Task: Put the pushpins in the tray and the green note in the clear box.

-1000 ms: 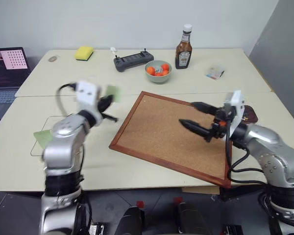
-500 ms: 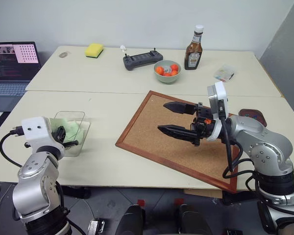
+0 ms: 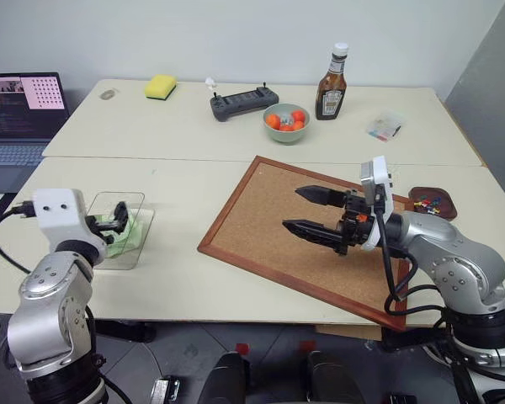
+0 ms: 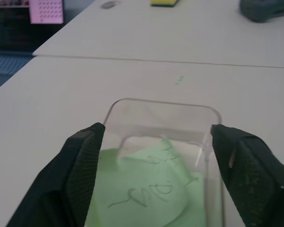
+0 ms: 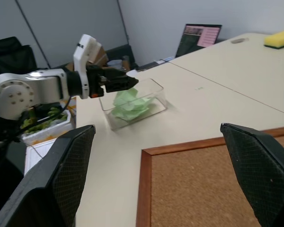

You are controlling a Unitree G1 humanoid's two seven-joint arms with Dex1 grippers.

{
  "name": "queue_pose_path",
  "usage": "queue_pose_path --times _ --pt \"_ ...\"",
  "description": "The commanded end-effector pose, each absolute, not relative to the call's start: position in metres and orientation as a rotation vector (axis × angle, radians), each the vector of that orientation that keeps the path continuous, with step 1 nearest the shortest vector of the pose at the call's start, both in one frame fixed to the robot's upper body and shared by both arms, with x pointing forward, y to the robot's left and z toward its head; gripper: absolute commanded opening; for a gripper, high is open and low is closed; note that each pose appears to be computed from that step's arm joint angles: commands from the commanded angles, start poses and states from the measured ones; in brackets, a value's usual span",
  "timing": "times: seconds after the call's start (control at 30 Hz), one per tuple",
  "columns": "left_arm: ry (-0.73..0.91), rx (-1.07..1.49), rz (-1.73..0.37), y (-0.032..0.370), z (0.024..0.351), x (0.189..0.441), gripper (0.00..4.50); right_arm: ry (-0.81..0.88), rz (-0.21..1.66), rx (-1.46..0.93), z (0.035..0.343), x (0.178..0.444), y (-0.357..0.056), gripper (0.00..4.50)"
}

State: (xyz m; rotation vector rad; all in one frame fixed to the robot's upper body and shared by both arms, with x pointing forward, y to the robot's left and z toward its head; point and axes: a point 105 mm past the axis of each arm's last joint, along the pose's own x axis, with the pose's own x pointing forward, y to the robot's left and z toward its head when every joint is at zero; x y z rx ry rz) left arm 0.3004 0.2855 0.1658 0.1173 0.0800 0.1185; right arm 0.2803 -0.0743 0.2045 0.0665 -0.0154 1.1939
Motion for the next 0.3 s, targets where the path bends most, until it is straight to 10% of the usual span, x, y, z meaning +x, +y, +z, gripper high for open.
queue_pose_path --times 0.03,0.3 --pt "0.0 0.165 -0.087 0.237 0.177 0.296 4.46 -0.098 0.941 -0.003 0.21 0.292 -0.099 4.5" --pt "-0.01 0.091 -0.126 0.199 0.149 0.283 4.46 -0.082 0.433 -0.149 0.167 0.296 -0.145 4.5"
